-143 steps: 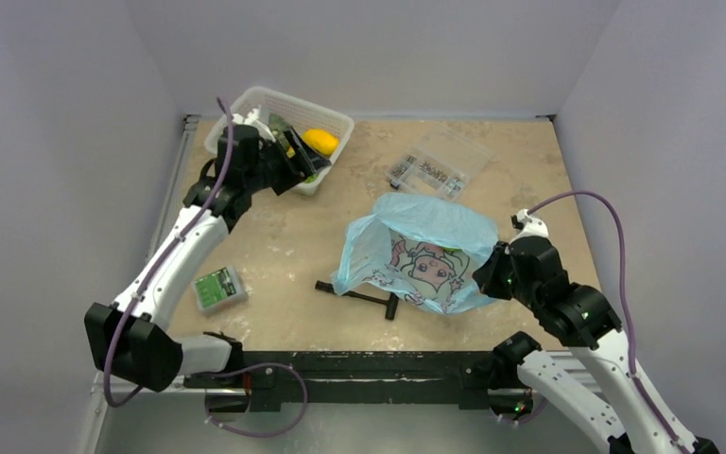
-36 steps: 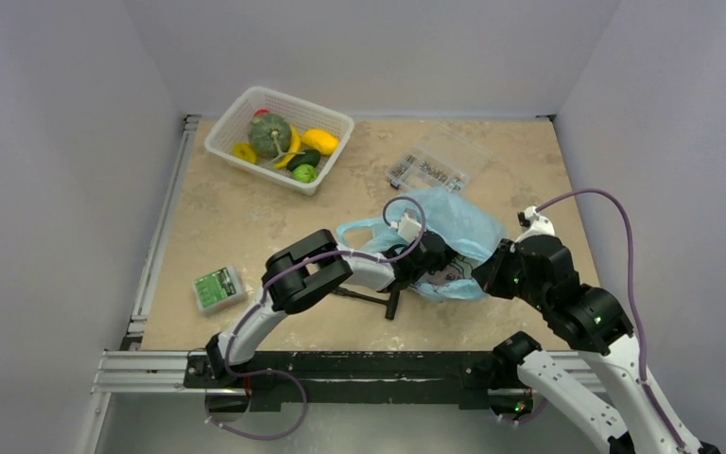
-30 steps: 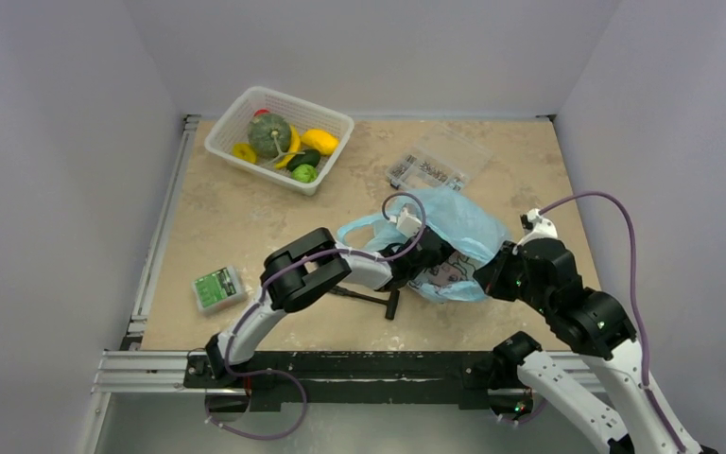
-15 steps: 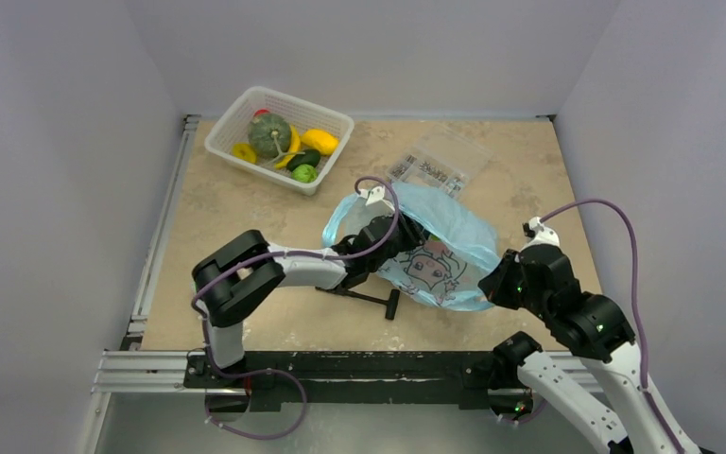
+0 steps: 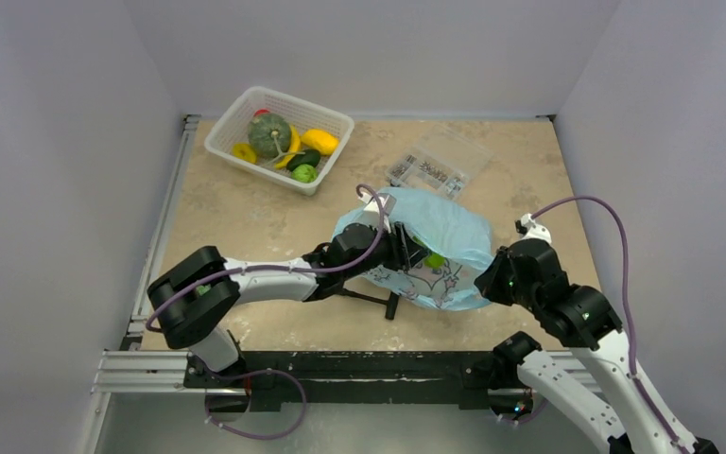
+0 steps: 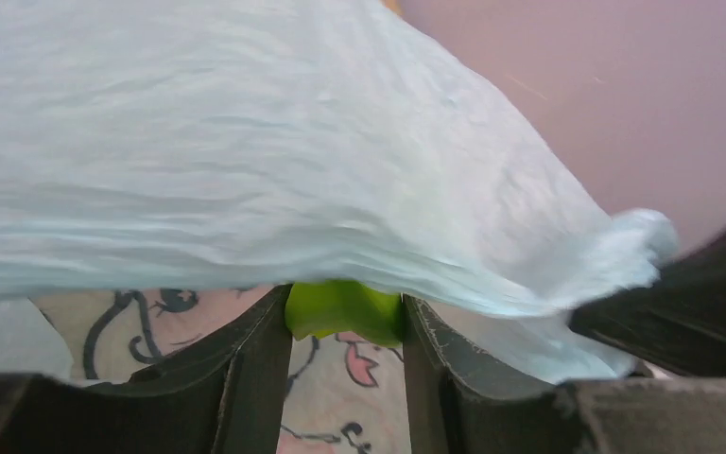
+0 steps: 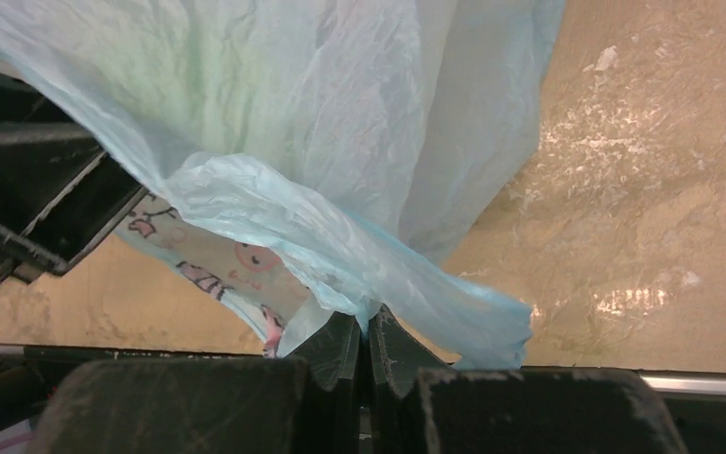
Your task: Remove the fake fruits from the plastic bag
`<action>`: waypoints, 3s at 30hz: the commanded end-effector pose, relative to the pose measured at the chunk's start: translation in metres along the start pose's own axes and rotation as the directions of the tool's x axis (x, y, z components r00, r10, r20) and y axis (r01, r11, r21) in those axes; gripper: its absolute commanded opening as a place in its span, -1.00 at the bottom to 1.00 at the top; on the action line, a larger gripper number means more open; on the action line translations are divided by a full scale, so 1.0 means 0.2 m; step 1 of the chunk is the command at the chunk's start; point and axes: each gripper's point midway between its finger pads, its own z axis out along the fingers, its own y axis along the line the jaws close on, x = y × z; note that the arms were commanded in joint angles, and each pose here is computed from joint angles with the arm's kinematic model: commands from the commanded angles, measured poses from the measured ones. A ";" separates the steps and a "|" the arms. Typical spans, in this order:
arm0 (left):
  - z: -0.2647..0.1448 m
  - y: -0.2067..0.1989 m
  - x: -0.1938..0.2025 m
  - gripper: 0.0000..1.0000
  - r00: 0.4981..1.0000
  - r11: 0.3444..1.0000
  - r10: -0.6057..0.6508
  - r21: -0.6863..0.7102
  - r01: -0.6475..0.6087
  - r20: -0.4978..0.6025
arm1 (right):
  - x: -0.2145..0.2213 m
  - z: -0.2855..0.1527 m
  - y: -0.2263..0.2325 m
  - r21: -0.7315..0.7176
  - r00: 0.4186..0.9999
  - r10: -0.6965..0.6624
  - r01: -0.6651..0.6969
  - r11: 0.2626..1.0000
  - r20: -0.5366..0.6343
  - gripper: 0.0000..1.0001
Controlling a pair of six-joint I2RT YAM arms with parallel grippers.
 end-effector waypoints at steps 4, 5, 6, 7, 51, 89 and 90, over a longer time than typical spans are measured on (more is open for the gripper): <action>-0.26 -0.49 -0.05 -0.62 0.989 0.912 0.112 0.406 -0.062 -0.101 | -0.10 0.04 0.08 -0.034 0.998 0.012 -0.009 0.999 0.066 -1.00; -0.29 -0.53 -0.04 -0.62 0.985 0.894 0.116 0.445 -0.050 -0.124 | -0.10 0.05 0.08 -0.032 0.998 0.006 -0.004 0.999 0.066 -1.00; -0.32 -0.57 -0.03 -0.63 0.982 0.876 0.126 0.481 -0.041 -0.144 | -0.10 0.05 0.08 -0.027 0.998 0.004 -0.002 1.000 0.069 -1.00; -0.36 -0.61 -0.01 -0.62 0.976 0.853 0.140 0.520 -0.034 -0.165 | -0.11 0.05 0.07 -0.023 0.997 0.001 0.000 1.000 0.072 -1.00; -0.63 0.86 -1.36 -1.00 0.913 0.789 -0.055 -0.542 0.288 0.405 | -0.11 0.04 0.11 -0.101 0.994 -0.002 0.013 0.995 0.113 -1.00; -0.60 0.64 -1.55 0.96 0.956 0.906 -0.176 -0.342 0.251 0.235 | -0.30 0.00 0.06 0.046 0.978 0.043 -0.053 0.998 0.204 -1.00; -0.63 0.59 -1.48 0.94 0.963 0.919 -0.168 -0.319 0.230 0.211 | -0.33 -0.01 0.02 0.109 0.974 0.055 -0.080 0.991 0.218 -1.00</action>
